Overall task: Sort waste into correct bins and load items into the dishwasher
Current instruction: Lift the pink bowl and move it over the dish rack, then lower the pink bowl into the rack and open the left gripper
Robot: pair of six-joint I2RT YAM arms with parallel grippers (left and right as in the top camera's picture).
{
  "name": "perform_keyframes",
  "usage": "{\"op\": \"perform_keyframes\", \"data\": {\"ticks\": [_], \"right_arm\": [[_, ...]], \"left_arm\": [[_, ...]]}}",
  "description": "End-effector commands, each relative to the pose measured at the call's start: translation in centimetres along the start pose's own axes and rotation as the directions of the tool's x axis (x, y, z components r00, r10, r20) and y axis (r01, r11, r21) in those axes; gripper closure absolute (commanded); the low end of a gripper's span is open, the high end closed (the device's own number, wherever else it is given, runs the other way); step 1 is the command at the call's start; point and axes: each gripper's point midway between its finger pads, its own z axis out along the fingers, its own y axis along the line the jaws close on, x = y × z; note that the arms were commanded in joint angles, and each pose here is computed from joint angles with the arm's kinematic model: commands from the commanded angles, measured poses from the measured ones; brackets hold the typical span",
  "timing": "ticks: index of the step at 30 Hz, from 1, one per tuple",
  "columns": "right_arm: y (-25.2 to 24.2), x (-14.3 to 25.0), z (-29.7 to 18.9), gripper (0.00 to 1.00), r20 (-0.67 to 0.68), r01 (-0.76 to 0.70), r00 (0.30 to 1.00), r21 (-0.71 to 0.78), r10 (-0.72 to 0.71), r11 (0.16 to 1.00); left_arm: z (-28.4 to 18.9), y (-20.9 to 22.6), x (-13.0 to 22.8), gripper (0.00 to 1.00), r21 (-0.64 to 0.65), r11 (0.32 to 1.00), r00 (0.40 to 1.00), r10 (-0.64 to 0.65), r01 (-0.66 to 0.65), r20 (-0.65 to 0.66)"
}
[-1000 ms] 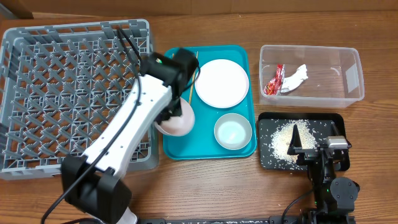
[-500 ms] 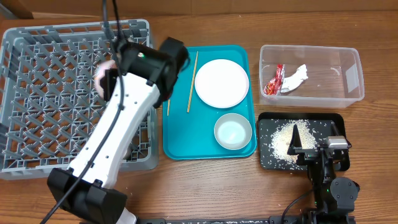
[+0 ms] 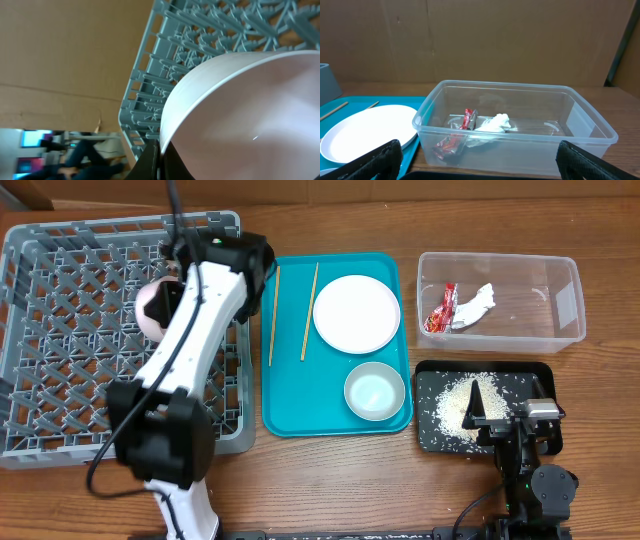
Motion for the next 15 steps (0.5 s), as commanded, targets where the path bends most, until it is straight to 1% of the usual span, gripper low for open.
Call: {"op": "perform_keyframes", "data": {"ticks": [1,3,8,15], "right_arm": [[-0.28,0.17,-0.01,0.0,0.005,0.005,1.0,0.014,-0.005,1.0],[-0.28,0.17,-0.01,0.0,0.005,0.004,1.0,0.014,-0.004,1.0],[-0.28,0.17,-0.01,0.0,0.005,0.004,1.0,0.014,-0.004,1.0],[-0.28,0.17,-0.01,0.0,0.005,0.004,1.0,0.014,-0.004,1.0]], "left_arm": [[0.28,-0.83,-0.48,0.96,-0.051,0.999,0.999,0.016,-0.015,0.028],[0.49,-1.35,-0.23,0.96,-0.052,0.998,0.999,0.034,-0.033,0.015],[0.34,-0.84,0.25,0.96,-0.062,0.998,1.0,0.024,-0.024,0.003],[0.36,-0.44,-0.01,0.96,-0.079,0.996,0.999,0.044,-0.042,0.016]]}}
